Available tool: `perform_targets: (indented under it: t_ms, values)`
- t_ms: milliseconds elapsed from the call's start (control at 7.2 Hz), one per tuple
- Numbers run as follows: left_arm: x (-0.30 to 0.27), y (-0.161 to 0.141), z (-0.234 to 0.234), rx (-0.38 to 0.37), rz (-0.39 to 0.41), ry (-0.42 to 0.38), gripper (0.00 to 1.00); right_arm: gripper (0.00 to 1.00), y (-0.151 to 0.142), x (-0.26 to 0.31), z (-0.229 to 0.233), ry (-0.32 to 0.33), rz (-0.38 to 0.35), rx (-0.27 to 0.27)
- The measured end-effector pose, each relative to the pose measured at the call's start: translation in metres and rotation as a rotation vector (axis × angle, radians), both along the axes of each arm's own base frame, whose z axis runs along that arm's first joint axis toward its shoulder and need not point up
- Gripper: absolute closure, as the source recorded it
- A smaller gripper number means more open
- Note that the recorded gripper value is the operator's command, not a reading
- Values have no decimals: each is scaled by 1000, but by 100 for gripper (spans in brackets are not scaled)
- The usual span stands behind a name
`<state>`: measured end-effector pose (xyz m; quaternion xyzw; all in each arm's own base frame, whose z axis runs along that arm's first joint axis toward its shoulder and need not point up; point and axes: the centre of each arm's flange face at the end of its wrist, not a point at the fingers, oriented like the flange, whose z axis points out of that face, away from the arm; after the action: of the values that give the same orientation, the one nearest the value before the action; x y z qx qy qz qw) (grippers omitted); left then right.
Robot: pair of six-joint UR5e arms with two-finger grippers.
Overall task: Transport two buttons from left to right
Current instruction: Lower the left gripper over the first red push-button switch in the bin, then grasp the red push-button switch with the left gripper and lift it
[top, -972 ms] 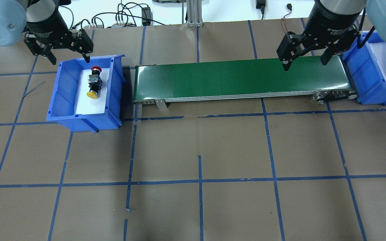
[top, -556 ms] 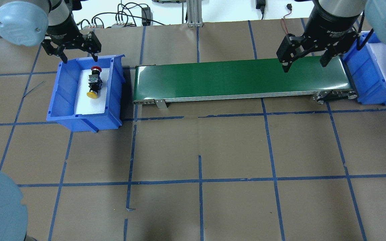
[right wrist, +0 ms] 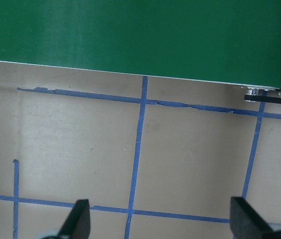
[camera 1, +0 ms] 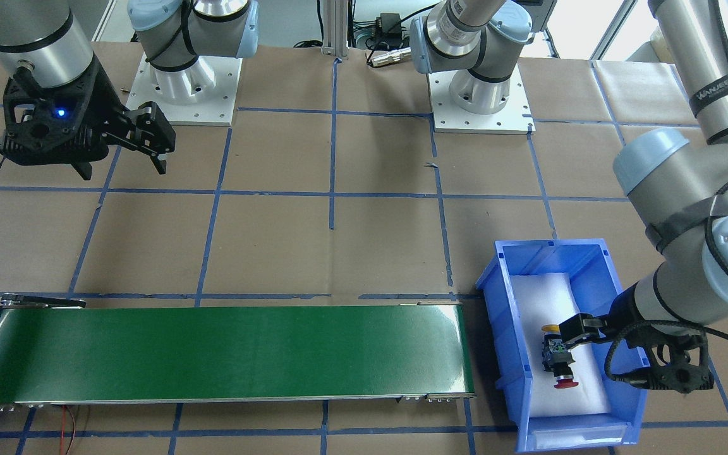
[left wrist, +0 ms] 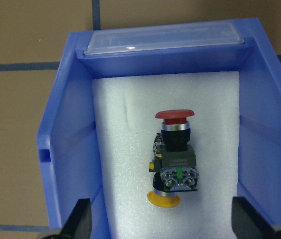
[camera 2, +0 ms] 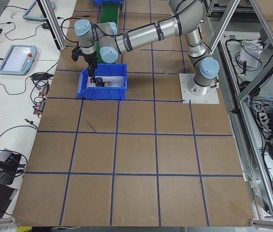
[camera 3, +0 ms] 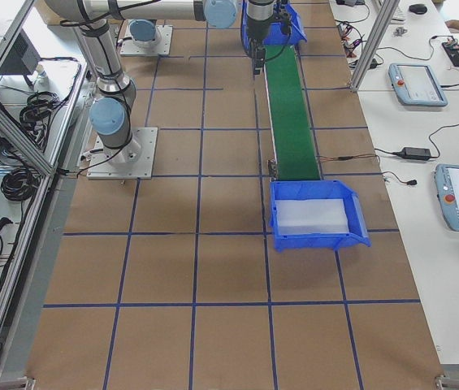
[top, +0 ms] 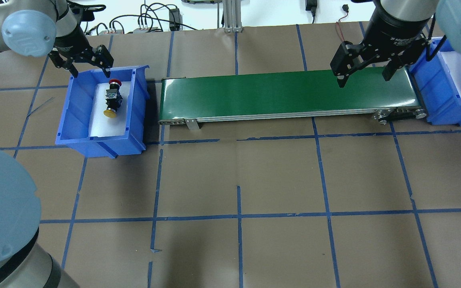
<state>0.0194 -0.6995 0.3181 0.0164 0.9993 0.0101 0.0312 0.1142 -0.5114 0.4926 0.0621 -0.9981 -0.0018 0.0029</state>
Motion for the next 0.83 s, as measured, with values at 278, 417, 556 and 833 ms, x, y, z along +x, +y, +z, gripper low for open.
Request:
perform_targets:
  t_ms: [278, 417, 556, 833]
  values:
    - [-4, -5, -20, 12, -13, 33, 0, 0, 0, -2, -4, 1, 9, 3]
    - [-5, -5, -27, 20, -15, 42, 0, 0, -2, -2, -5, 1, 14, -3]
    - [-6, -5, -35, 32, -15, 48, 0, 0, -2, -2, -5, 2, 16, -8]
    - [-7, -4, -52, 48, -15, 52, 2, 0, -2, -3, -5, 2, 15, -11]
